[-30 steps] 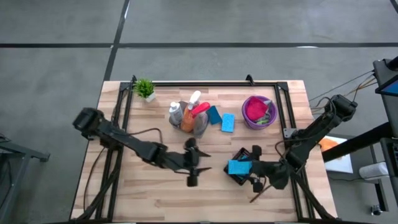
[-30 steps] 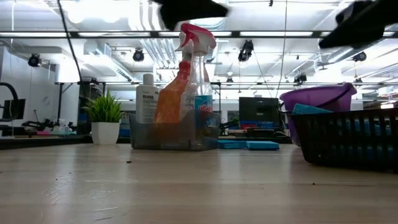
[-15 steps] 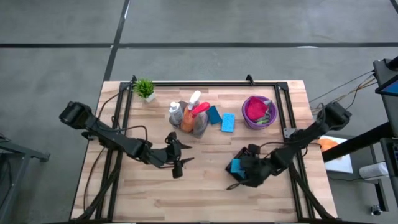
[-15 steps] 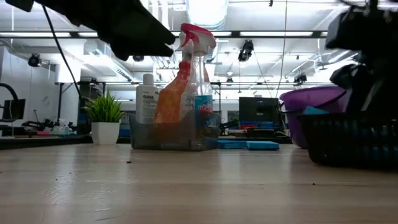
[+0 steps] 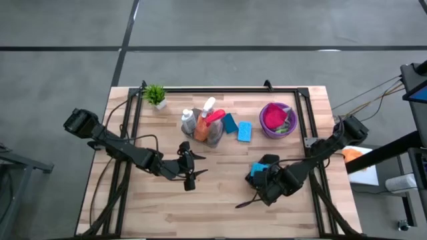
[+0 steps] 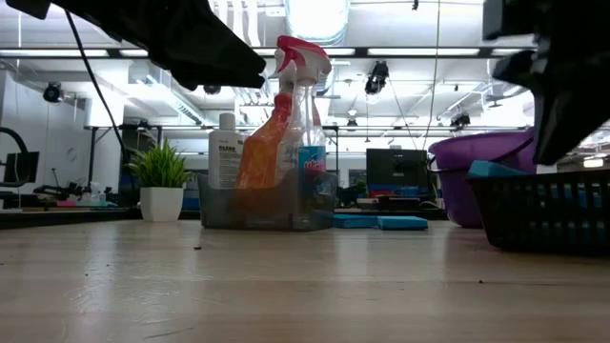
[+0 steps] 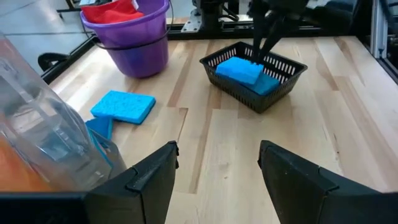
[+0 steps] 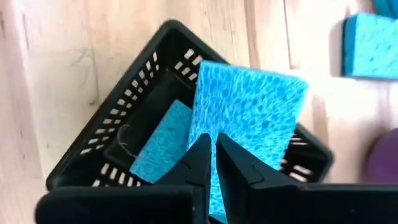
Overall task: Pick & Place Kitchen Items
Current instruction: Put the blue sponge into the black basket
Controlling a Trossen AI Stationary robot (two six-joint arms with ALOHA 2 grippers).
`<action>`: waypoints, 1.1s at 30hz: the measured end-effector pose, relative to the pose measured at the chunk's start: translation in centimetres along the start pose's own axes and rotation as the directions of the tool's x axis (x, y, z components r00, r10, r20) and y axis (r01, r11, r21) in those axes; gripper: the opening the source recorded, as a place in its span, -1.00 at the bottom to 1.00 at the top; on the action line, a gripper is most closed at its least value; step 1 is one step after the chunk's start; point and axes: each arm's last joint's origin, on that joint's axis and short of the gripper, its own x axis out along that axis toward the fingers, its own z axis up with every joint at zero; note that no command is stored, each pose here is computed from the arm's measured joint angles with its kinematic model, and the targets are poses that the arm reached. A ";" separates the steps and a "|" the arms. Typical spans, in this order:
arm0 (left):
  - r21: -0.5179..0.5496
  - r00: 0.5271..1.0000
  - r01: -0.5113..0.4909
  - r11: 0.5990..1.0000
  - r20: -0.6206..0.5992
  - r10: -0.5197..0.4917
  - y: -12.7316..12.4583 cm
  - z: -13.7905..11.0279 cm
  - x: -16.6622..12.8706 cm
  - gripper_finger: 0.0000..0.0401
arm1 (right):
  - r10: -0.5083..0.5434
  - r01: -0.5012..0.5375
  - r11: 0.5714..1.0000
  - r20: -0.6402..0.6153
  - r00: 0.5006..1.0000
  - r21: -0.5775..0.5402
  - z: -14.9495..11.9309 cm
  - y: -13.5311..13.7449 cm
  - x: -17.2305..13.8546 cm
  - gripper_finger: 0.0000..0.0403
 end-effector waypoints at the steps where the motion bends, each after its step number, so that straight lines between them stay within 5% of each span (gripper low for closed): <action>1: 0.004 1.000 0.000 1.000 0.000 0.000 0.0 0.0 0.0 0.15 | -0.003 0.003 1.000 -0.002 1.000 -0.017 0.3 0.1 -0.3 -0.89; 9: 0.011 1.000 -0.001 1.000 -0.007 0.001 0.0 -0.1 0.0 0.15 | 0.000 -0.008 0.994 -0.065 0.998 -0.112 1.5 0.1 -2.2 -0.91; 20: 0.017 1.000 -0.002 1.000 -0.017 0.002 0.0 -0.2 -0.1 0.15 | -0.024 0.022 1.000 0.083 0.996 0.022 1.5 1.2 -1.9 -0.86; 33: 0.027 0.999 -0.004 1.000 -0.033 0.005 0.1 -0.4 -0.1 0.15 | -0.128 0.126 0.984 0.004 0.992 0.124 1.0 3.3 2.1 0.32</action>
